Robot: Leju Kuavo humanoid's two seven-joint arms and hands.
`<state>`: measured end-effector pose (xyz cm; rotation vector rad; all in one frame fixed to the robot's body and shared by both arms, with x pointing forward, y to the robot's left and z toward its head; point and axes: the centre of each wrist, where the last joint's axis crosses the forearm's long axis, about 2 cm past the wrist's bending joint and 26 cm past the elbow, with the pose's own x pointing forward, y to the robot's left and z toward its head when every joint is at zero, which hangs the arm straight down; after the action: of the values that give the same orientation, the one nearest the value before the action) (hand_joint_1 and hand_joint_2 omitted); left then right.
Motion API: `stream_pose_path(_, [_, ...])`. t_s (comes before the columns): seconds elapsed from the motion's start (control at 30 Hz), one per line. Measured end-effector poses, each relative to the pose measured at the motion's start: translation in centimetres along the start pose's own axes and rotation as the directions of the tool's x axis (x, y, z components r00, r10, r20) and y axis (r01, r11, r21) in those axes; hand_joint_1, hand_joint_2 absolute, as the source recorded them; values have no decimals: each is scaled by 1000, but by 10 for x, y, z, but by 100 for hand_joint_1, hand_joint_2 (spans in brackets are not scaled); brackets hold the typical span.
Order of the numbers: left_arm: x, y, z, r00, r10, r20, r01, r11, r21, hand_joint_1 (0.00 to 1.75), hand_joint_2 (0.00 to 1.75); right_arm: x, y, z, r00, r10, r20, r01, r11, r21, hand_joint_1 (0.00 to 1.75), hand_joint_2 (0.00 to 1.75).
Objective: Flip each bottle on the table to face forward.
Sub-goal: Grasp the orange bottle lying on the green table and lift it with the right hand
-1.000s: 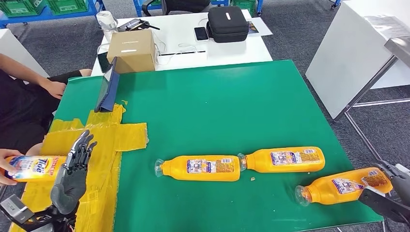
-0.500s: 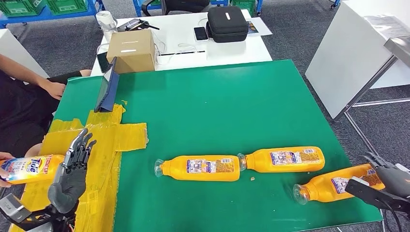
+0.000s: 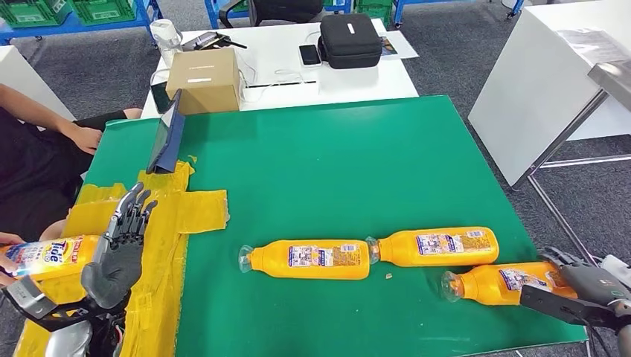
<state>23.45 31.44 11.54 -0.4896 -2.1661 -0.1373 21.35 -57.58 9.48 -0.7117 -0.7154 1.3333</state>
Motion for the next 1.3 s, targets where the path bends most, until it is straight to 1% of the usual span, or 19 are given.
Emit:
stream_pose_path(0.27, [-8,1,-3,1000,18,-14,-18,1000,-4,0,0,4,9,-15,1000,-12,14,12,1000,17,175,175])
stream_pose_path(0.53, [-11,2,-2,1000,21,-22,-21,1000,-4,0,0,8,10,-19,998,-37,51,36,999,20,175,175])
stream_pose_path(0.6, [-11,2,-2,999,22,-25,-22,1000,-5,0,0,9,12,-18,992,-87,93,85,996,22,175,175])
stream_pose_path(0.67, [-12,2,-2,999,23,-29,-23,1000,-5,0,0,15,17,-14,963,-192,191,188,981,40,175,175])
stream_pose_path(0.7, [-12,2,-2,999,24,-33,-24,1000,-4,0,0,21,19,-12,930,-259,260,252,966,60,175,175])
stream_pose_path(0.73, [-13,2,-2,999,26,-36,-26,1000,-3,0,0,31,21,-10,882,-329,337,318,944,89,175,175])
stream_pose_path(0.77, [-13,1,-2,999,30,-39,-30,1000,-3,0,0,45,24,-9,818,-399,414,381,915,130,175,175])
stream_pose_path(0.83, [-14,-2,-3,998,40,-47,-40,999,-4,0,0,82,29,-10,652,-523,548,482,845,232,175,175])
stream_pose_path(0.9, [-15,-6,-6,997,51,-54,-51,999,-7,0,0,121,32,-13,487,-605,630,539,776,329,175,175])
stream_pose_path(0.93, [-16,-8,-8,997,56,-56,-56,998,-9,0,0,139,32,-14,423,-626,656,552,751,362,175,175])
stream_pose_path(0.97, [-17,-10,-9,997,60,-57,-61,998,-12,0,0,154,32,-14,376,-634,676,558,737,381,175,175])
stream_pose_path(1.03, [-18,-13,-11,996,67,-58,-68,998,-16,0,0,174,29,-15,317,-633,706,561,726,399,175,175])
stream_pose_path(1.1, [-18,-15,-11,996,71,-58,-72,997,-18,0,0,185,27,-14,283,-628,725,563,721,405,175,175])
stream_pose_path(1.2, [-19,-16,-12,995,75,-57,-77,997,-20,0,0,193,25,-13,253,-621,741,565,717,408,175,175])
stream_pose_path(1.3, [-19,-16,-12,995,77,-57,-78,997,-20,0,0,196,24,-12,241,-619,747,566,715,410,175,175])
